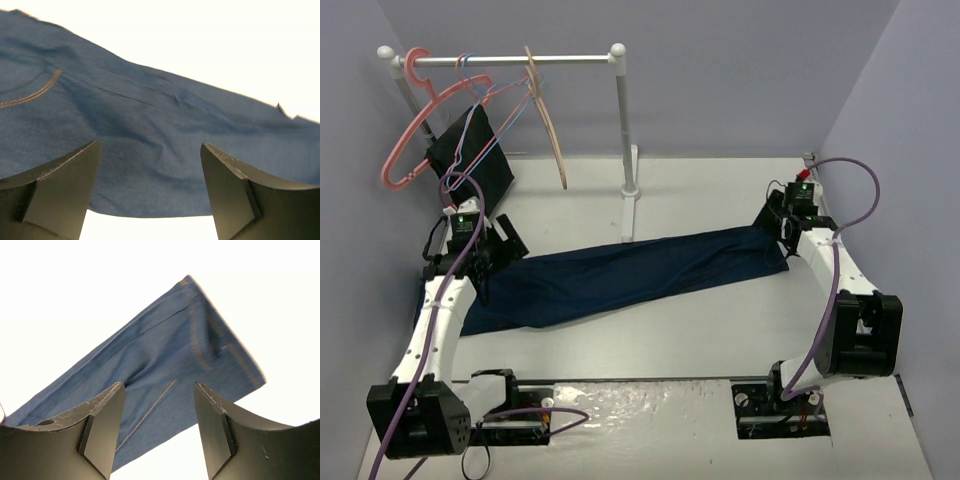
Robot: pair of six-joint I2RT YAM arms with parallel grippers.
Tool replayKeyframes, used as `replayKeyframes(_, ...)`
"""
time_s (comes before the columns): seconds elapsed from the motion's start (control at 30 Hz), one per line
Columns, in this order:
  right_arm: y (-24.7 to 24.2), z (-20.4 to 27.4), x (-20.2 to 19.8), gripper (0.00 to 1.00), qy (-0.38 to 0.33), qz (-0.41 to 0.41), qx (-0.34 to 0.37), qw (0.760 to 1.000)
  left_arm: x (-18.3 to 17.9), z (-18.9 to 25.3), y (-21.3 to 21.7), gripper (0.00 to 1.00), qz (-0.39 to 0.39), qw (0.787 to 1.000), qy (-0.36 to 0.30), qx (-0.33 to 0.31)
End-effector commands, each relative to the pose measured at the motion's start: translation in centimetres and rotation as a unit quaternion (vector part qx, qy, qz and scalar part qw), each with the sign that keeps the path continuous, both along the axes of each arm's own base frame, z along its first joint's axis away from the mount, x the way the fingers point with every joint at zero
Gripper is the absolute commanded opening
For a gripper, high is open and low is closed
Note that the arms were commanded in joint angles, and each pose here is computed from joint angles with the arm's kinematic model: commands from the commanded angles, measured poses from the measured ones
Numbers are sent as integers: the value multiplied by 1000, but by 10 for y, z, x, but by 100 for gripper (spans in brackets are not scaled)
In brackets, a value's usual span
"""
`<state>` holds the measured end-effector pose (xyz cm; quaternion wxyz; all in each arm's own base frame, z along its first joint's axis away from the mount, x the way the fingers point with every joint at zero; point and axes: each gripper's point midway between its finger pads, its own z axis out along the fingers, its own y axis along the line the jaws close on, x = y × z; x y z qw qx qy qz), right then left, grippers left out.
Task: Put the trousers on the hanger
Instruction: Fold the trousers at the center of the board.
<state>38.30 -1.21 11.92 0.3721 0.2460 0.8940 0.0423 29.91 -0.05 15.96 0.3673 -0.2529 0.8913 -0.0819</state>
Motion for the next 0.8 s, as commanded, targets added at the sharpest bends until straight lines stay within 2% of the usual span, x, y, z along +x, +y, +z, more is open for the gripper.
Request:
replayKeyframes(0.0,-22,3,-4,54,-26,-23,54,998,-9,9,-34,78,-131,991,-36,-1)
replayKeyframes(0.1,-25,9,-1,57,-76,-11,75,994,-11,9,-40,78,-152,987,-44,9)
replayKeyframes(0.23,-35,5,3,68,-98,3,68,993,-12,5,-43,78,-160,986,-34,26)
replayKeyframes(0.3,-35,5,9,70,-102,18,67,992,-11,5,-42,78,-157,987,-32,28)
replayKeyframes(0.5,-37,8,29,70,-113,65,38,991,-10,4,-39,78,-153,987,-26,33)
replayKeyframes(0.77,-35,-19,33,67,-75,86,43,993,-9,4,-40,78,-154,987,-27,32)
